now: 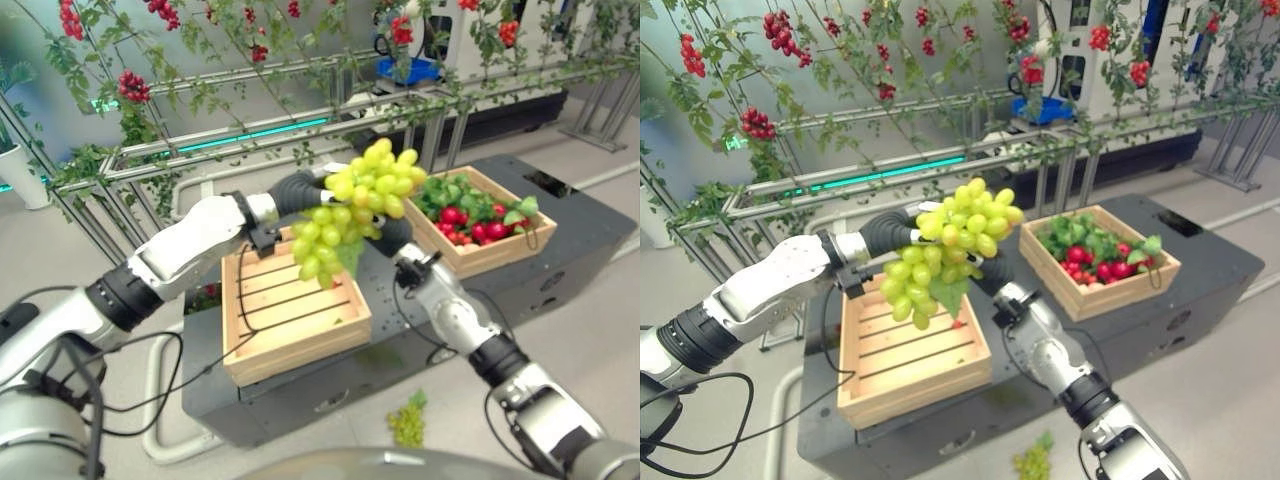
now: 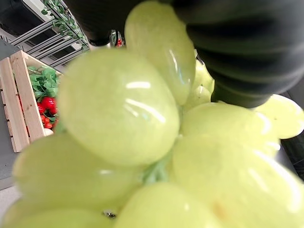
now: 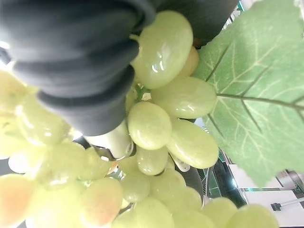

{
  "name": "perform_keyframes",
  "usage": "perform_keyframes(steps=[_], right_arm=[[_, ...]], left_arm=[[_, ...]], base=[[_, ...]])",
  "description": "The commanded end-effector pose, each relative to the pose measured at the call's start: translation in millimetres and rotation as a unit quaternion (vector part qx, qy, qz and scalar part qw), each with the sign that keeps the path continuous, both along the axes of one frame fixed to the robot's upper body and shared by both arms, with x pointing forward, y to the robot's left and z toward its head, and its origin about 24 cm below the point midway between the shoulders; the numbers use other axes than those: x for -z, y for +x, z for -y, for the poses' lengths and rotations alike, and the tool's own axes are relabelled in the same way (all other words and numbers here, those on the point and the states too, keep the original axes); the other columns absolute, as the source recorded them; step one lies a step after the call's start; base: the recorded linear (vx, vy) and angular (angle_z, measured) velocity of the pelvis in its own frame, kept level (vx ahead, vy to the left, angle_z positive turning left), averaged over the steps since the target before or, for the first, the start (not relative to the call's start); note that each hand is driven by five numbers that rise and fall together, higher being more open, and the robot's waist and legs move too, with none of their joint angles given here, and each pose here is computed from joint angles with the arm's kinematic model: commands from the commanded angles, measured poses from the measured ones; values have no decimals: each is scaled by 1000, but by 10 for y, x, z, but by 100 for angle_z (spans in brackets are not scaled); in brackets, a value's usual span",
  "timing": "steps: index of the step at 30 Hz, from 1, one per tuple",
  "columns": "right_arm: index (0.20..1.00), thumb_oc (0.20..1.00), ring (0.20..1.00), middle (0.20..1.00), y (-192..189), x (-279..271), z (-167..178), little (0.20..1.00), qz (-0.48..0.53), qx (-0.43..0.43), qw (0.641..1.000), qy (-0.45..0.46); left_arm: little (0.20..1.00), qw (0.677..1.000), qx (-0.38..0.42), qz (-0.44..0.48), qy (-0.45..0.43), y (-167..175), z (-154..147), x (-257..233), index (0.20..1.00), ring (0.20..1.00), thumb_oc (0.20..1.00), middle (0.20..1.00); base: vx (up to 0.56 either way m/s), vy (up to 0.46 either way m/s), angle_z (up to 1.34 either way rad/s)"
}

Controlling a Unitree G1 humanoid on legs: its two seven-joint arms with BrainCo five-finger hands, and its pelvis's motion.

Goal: Pick up the fruits from the basket on one side to the basket on the other side

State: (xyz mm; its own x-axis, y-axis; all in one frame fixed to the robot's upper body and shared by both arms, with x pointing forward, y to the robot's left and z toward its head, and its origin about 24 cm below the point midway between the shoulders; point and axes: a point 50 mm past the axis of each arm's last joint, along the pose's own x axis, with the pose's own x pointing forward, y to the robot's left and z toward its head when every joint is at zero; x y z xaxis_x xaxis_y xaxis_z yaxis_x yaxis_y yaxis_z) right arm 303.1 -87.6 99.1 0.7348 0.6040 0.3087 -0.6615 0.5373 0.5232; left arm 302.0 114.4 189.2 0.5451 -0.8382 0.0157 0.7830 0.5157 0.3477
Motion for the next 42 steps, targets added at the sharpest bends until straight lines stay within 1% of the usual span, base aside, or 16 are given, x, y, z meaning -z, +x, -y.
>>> perform_keyframes(steps=[1,15,16,17,27,28,30,31,32,33,35,36,37,39,40,42], right_arm=[[200,200,200,200,27,-631,-186,200,111,-28,988,99],[200,200,200,200,35,-540,-156,200,94,-27,991,89],[200,200,200,200,35,-539,-156,200,94,-27,991,89],[200,200,200,200,33,-529,-154,200,92,-28,991,87],[200,200,200,200,56,-433,127,200,91,5,995,38],[200,200,200,200,61,-439,258,200,96,26,995,33],[200,200,200,200,60,-440,309,200,98,34,994,30],[200,200,200,200,55,-435,478,200,101,58,993,17],[200,200,200,200,54,-434,478,200,101,58,993,17],[200,200,200,200,33,-425,629,200,104,79,991,9],[200,200,200,200,20,-421,709,200,105,90,990,5],[200,200,200,200,-14,-419,887,200,107,118,987,2],[200,200,200,200,-15,-418,886,200,107,118,987,2],[200,200,200,200,-67,-418,1115,200,109,158,981,-3],[200,200,200,200,-68,-417,1114,200,109,158,981,-3],[200,200,200,200,-114,-444,1299,200,116,193,974,-7]], left_arm=[[200,999,14,30,-20,-26,-11,-114,200,200,200,200],[200,999,17,32,-22,-50,-35,-123,200,200,200,200],[548,999,17,32,-22,-50,-35,-122,548,548,548,548],[1000,999,18,33,-22,-54,-36,-127,1000,1000,1000,1000],[1000,999,10,34,-28,-102,-184,-162,1000,1000,1000,1000],[1000,999,1,36,-26,-111,-249,-164,1000,1000,1000,1000],[1000,999,-1,37,-22,-116,-269,-164,1000,1000,1000,1000],[1000,999,-10,39,-17,-131,-340,-171,1000,1000,1000,1000],[1000,999,-10,39,-17,-132,-341,-170,1000,1000,1000,1000],[1000,999,-15,39,-13,-152,-401,-176,1000,1000,1000,1000],[1000,999,-18,41,-14,-164,-427,-185,1000,1000,1000,1000],[1000,998,-30,44,-20,-177,-500,-198,1000,1000,1000,1000],[1000,998,-31,44,-20,-179,-502,-196,1000,1000,1000,1000],[1000,998,-51,45,-17,-191,-610,-196,1000,1000,1000,1000],[1000,998,-51,45,-17,-194,-611,-194,1000,1000,1000,1000],[1000,996,-71,46,-21,-200,-706,-193,1000,1000,1000,1000]], base=[[0,0,0],[0,0,0],[0,0,0],[0,0,0],[0,0,0],[0,0,0],[0,0,0],[0,0,0],[0,0,0],[0,0,0],[0,0,0],[0,0,0],[0,0,0],[0,0,0],[0,0,0],[0,0,0]])
